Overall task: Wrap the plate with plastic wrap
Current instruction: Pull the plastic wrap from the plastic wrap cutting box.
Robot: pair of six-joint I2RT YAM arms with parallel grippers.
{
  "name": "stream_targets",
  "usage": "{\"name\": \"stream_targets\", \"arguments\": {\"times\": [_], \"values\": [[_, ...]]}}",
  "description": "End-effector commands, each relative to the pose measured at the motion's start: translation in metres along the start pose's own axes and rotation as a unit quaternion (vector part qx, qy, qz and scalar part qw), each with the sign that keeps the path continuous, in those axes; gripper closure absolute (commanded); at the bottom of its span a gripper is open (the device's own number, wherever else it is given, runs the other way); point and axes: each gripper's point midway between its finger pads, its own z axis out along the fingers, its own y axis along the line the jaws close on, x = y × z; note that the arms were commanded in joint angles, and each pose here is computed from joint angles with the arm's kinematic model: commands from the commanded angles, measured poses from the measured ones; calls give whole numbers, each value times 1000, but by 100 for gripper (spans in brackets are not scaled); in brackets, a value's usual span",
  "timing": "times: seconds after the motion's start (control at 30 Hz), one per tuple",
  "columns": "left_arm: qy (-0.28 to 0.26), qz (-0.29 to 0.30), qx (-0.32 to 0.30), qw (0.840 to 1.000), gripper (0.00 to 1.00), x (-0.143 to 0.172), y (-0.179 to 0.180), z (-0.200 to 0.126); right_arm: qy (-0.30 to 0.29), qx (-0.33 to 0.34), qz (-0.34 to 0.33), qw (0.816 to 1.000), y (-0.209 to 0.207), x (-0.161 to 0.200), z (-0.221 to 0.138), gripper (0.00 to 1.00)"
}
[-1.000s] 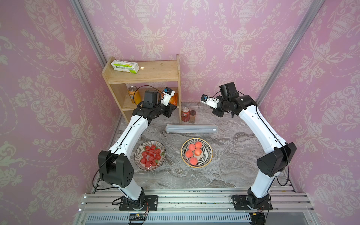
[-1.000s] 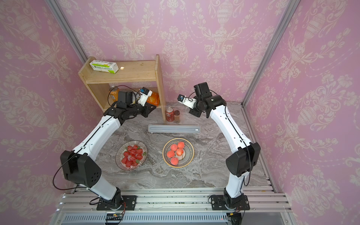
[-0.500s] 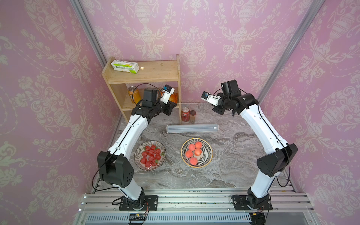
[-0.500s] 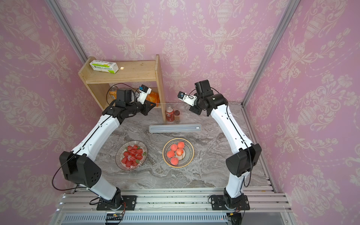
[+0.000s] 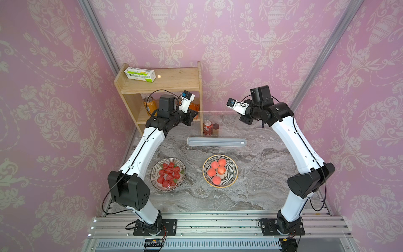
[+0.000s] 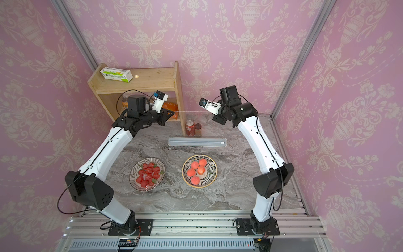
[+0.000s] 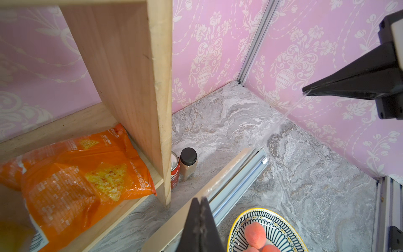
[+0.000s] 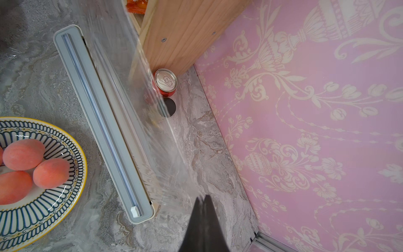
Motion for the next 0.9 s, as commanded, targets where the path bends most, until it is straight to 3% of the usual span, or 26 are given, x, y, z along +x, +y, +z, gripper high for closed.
{"name": "stream_targets", "arguments": {"times": [0.0, 0.87], "values": [[-39, 14, -1, 999, 100, -31, -5, -11, -28, 51, -11, 998, -24, -18, -35, 100], [-73, 34, -4, 997, 100, -62, -17, -19, -48, 77, -21, 996, -39, -32, -51, 100]]}}
